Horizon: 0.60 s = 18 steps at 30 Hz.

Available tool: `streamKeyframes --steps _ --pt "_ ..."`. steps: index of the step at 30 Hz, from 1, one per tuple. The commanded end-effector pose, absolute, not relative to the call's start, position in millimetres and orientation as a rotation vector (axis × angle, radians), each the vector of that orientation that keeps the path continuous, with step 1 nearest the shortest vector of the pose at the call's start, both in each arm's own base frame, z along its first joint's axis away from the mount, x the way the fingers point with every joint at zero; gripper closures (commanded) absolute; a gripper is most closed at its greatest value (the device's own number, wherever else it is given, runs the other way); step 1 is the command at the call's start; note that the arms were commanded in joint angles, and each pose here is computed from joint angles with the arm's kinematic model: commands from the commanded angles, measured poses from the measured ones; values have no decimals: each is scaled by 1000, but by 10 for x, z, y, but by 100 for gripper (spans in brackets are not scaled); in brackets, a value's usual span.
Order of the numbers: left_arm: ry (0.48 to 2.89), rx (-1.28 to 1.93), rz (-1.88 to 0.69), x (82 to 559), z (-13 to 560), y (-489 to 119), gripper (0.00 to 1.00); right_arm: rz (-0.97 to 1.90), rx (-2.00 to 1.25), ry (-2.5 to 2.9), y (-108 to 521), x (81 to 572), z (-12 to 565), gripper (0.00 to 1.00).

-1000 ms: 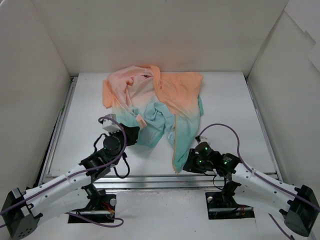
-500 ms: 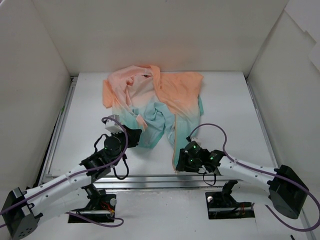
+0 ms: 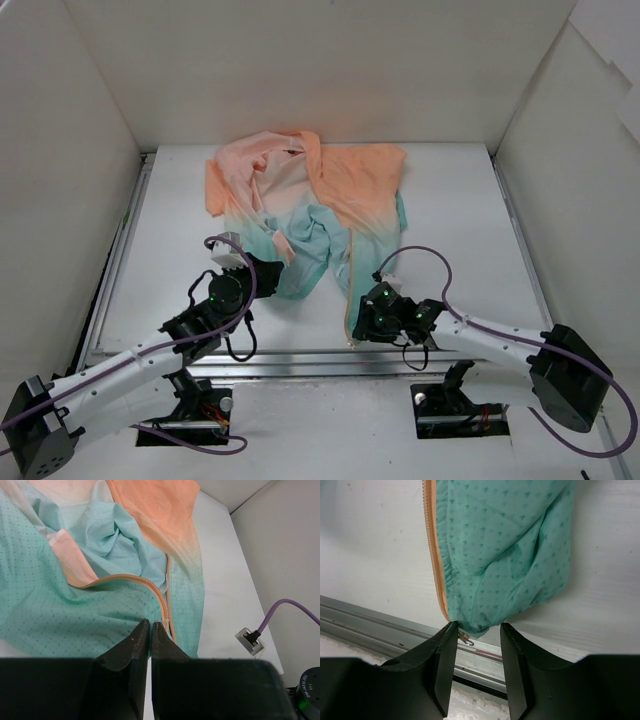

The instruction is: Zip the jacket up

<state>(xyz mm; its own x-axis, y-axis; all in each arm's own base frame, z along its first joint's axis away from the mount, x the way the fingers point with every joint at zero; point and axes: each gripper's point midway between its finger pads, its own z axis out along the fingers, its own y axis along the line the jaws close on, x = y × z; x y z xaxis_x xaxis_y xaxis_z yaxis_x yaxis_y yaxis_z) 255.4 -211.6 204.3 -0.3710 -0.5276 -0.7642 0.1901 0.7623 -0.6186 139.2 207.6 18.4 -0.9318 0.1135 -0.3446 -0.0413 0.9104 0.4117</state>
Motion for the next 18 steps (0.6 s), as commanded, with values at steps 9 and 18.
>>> streamKeyframes --steps 9,18 --pt "1745 -274 -837 2558 2266 -2182 100 646 70 2696 2208 1436 183 74" --pt "1749 -273 -829 2562 2269 -2177 100 684 87 2695 2243 1418 168 68"
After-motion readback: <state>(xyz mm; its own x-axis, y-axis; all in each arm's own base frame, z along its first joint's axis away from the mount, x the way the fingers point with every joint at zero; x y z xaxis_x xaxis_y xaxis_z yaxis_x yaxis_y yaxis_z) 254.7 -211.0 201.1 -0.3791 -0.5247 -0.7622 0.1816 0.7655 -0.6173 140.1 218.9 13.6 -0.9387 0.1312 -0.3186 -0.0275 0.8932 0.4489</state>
